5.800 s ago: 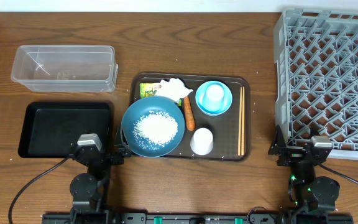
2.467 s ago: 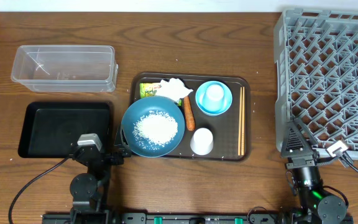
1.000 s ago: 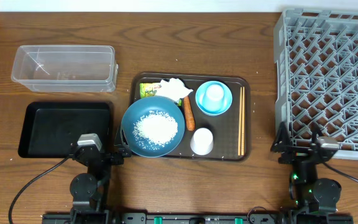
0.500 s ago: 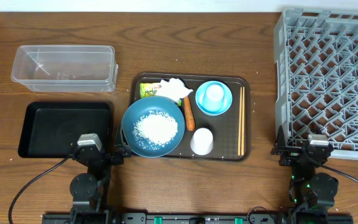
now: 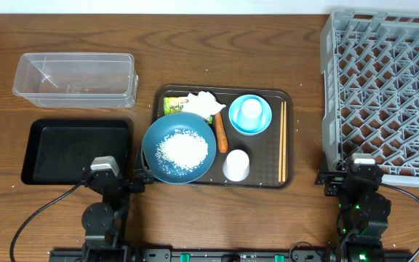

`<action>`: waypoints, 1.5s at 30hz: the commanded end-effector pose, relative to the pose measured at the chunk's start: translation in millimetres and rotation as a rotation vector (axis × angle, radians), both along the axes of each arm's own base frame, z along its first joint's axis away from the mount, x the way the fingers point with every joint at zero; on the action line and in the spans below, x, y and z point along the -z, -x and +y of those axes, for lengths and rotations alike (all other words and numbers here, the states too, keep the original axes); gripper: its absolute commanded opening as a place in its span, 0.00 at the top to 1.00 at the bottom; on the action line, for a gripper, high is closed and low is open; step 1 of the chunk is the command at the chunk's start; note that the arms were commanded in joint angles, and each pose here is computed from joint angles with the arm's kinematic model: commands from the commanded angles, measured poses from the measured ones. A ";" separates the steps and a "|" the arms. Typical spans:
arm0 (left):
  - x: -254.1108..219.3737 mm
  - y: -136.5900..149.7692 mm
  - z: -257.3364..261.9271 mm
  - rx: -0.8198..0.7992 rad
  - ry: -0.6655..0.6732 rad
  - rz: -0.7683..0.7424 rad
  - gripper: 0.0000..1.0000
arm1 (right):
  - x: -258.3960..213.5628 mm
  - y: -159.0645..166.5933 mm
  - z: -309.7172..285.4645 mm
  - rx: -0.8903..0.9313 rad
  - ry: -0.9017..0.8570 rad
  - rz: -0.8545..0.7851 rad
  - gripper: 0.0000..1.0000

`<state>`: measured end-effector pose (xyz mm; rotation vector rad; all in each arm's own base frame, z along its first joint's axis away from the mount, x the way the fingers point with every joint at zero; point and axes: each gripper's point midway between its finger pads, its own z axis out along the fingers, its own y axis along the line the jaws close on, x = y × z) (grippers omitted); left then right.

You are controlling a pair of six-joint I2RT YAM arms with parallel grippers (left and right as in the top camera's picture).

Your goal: Sort waste into correct bins and load items into the dishwasher rack

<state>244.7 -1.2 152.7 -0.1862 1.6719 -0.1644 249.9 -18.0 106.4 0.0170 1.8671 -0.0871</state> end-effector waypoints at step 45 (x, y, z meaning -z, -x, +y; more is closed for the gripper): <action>17.7 0.7 4.7 -0.023 -0.020 0.054 0.02 | -17.4 -5.2 3.8 -0.013 -0.054 -0.078 0.01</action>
